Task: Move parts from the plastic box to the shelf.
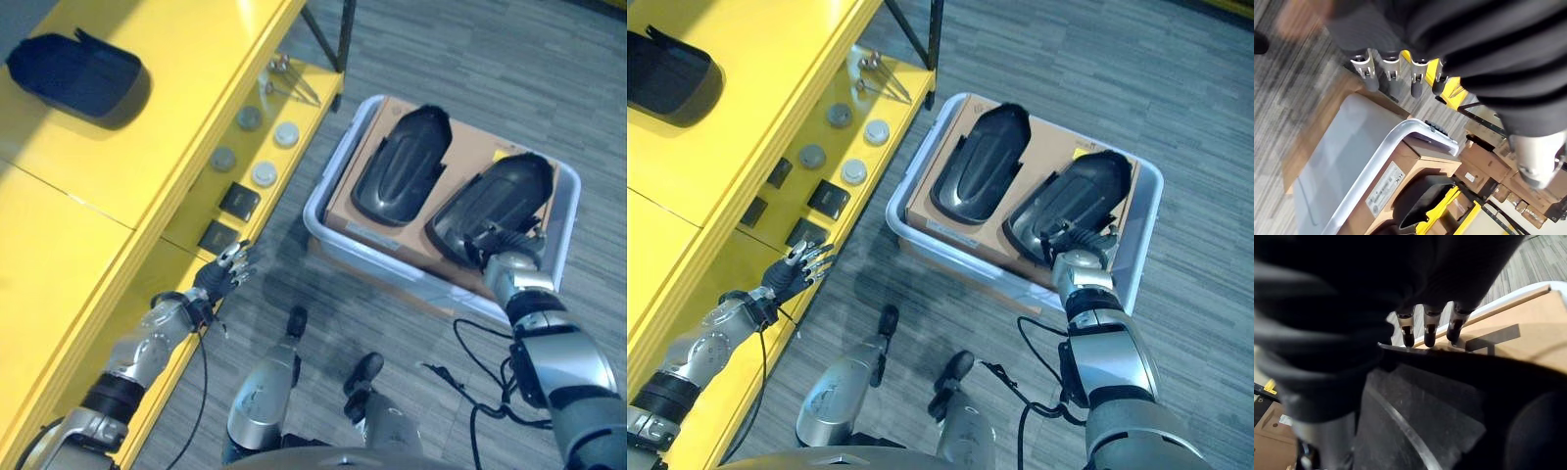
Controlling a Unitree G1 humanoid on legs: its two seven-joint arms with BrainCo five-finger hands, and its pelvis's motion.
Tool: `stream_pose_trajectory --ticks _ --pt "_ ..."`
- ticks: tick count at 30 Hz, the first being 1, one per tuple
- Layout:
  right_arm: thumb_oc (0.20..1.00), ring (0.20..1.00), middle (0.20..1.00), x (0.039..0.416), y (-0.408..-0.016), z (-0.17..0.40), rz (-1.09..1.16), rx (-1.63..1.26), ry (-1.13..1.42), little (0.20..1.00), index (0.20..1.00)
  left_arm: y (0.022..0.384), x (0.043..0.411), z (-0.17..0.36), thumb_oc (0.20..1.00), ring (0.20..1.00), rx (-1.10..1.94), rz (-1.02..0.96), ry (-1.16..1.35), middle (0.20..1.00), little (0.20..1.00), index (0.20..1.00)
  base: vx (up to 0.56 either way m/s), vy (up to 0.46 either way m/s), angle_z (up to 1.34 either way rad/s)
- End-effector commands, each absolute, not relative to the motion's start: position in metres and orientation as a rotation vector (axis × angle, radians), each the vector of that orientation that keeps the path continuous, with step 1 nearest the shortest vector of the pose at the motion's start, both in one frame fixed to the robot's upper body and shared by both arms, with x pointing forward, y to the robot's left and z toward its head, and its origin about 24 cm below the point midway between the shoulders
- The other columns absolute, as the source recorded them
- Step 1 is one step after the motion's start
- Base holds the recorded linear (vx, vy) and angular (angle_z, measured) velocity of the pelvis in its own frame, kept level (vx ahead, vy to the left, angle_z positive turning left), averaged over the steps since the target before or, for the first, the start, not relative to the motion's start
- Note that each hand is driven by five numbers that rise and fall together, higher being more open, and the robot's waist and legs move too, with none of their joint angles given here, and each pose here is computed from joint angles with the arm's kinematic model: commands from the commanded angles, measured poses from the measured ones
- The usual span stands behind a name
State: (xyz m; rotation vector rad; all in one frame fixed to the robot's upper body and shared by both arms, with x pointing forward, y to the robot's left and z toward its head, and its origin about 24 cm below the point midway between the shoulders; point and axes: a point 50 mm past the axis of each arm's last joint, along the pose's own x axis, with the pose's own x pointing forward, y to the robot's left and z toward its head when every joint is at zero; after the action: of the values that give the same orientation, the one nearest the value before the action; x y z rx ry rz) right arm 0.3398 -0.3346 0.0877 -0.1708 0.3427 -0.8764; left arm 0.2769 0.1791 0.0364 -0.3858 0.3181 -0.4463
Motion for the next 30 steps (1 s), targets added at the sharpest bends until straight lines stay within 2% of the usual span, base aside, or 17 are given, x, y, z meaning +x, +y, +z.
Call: stream_pose_trajectory --ticks 1,8,9,10,11,12,27,30 --pt "1.000 1.000 1.000 0.346 -0.341 0.117 -0.876 -0.213 0.217 1.000 1.000 0.179 0.282 0.053 1.000 1.000 -0.409 -0.463 0.211 1.000 1.000 1.000 -0.09 0.003 -0.02" --pt "1.000 1.000 1.000 0.344 -0.344 0.114 -0.877 -0.226 0.234 1.000 1.000 0.174 0.284 0.054 1.000 1.000 -0.415 -0.479 0.186 1.000 1.000 1.000 -0.05 0.004 0.00" --pt "0.787 0.787 0.787 0.343 -0.345 0.113 -0.878 -0.226 0.238 0.787 0.787 0.174 0.284 0.054 1.000 1.000 -0.414 -0.479 0.184 1.000 1.000 1.000 0.00 0.000 0.00" --pt "0.539 0.539 0.539 0.341 -0.348 0.112 -0.879 -0.232 0.248 0.539 0.539 0.174 0.284 0.055 1.000 1.000 -0.415 -0.480 0.181 1.000 1.000 1.000 0.00 0.000 0.00" --pt "0.335 0.335 0.335 0.340 -0.349 0.111 -0.880 -0.239 0.252 0.335 0.335 0.174 0.284 0.055 1.000 1.000 -0.417 -0.480 0.178 1.000 1.000 1.000 0.00 0.000 0.00" --pt "0.200 0.200 0.200 0.340 -0.350 0.111 -0.879 -0.246 0.258 0.200 0.200 0.174 0.284 0.056 1.000 1.000 -0.418 -0.480 0.177 1.000 1.000 1.000 0.00 0.000 0.00" --pt "0.200 0.200 0.200 0.337 -0.360 0.115 -0.859 -0.275 0.256 0.200 0.200 0.174 0.287 0.062 1.000 1.000 -0.431 -0.490 0.143 1.000 1.000 1.000 -0.01 0.002 -0.03" --pt "0.200 0.200 0.200 0.340 -0.357 0.124 -0.844 -0.305 0.191 0.200 0.200 0.173 0.285 0.061 1.000 1.000 -0.430 -0.503 0.141 1.000 1.000 1.000 0.00 0.000 0.00"
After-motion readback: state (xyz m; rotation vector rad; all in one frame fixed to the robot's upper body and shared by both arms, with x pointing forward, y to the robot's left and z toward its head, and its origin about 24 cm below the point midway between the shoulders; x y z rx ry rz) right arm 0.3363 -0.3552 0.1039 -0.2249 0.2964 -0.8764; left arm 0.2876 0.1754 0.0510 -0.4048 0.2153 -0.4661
